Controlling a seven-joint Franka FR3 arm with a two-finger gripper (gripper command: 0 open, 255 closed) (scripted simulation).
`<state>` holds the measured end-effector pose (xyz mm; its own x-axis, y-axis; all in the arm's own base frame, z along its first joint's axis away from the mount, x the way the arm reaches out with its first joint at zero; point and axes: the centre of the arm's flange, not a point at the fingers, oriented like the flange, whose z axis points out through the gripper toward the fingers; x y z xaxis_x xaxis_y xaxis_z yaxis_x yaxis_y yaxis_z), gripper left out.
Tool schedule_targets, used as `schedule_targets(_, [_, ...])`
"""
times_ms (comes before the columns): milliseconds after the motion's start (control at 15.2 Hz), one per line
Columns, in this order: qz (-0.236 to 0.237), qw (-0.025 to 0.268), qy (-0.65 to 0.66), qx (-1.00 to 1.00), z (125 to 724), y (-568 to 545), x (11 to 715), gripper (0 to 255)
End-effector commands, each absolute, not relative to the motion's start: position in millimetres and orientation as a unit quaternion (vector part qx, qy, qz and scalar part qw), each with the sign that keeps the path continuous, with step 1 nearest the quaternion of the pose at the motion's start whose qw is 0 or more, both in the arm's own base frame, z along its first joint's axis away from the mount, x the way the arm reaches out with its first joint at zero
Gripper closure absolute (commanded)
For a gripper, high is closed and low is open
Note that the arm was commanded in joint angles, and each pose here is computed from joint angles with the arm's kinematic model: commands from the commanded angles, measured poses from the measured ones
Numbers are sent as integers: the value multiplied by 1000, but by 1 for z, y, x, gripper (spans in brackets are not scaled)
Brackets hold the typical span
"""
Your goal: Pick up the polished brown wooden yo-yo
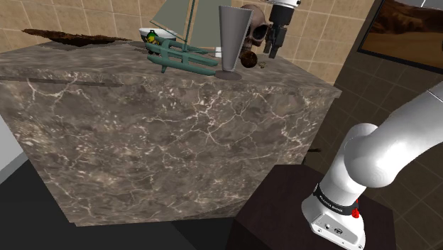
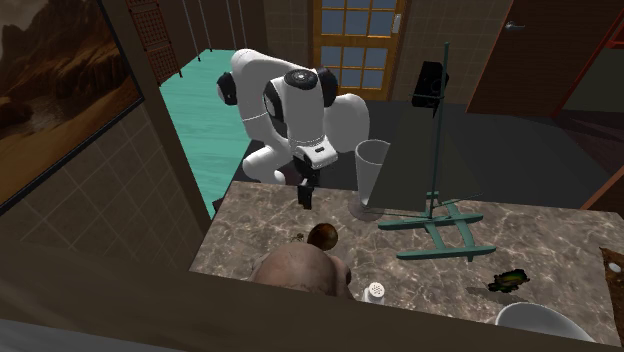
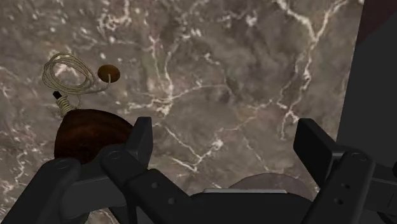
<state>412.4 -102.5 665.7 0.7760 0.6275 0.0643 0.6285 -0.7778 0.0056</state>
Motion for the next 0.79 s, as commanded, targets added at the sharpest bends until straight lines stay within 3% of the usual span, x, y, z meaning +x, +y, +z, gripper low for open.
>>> schedule_targets(0, [-14,9,-374,-927,664,-118,437,0])
schedule_targets(396, [35,13,-482,-876,658,-156,516,0])
schedule_targets(726, [40,13,-491,-870,636,-159,524,0])
